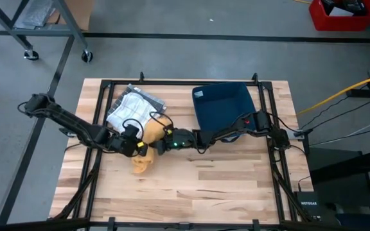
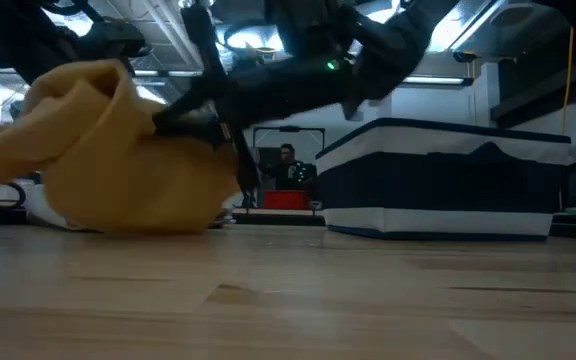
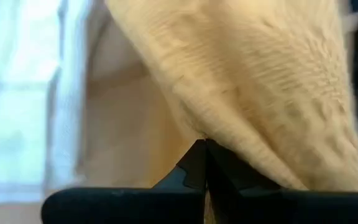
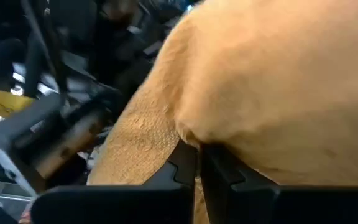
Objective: Fold towel
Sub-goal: Stack the yellow towel on top of the white towel
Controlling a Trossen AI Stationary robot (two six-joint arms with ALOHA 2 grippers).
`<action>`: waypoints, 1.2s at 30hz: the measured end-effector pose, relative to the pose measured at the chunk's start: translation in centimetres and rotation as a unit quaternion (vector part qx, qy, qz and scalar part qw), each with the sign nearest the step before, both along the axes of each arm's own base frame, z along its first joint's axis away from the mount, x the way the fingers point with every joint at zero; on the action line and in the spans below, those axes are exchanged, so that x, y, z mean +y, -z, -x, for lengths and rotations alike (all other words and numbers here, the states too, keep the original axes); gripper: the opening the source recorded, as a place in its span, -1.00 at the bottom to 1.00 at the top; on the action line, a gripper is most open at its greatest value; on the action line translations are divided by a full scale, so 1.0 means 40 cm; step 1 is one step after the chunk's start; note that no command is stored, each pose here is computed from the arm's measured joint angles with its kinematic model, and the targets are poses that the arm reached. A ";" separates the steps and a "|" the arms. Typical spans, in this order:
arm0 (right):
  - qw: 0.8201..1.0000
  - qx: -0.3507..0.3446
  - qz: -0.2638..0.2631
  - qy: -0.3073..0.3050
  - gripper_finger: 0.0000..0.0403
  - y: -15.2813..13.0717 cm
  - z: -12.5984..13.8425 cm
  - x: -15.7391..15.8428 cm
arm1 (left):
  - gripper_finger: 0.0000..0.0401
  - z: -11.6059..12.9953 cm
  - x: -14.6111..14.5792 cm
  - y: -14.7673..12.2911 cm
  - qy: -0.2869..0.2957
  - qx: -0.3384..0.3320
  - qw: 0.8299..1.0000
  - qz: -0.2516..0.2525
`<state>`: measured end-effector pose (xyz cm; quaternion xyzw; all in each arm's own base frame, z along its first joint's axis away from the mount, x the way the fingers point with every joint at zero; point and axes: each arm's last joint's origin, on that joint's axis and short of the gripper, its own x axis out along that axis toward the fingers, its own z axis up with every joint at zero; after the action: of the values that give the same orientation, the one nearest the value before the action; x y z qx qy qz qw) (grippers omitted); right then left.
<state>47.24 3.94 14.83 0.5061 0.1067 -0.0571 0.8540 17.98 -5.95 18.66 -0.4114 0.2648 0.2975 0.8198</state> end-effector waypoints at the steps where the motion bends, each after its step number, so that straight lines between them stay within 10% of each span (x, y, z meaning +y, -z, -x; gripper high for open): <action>1: 1.000 -0.003 0.010 0.000 -0.94 -0.012 -0.008 -0.007 | -1.00 0.002 0.006 -0.003 -0.002 0.000 1.000 -0.004; 36: 0.989 0.033 0.110 0.093 -0.92 -0.111 -0.064 -0.195 | -1.00 0.023 0.162 -0.045 -0.112 0.000 0.993 -0.025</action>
<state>49.82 -3.86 19.29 0.4145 0.0803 -0.1647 0.8914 17.07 0.53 20.44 -0.4178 0.2092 0.3936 0.7917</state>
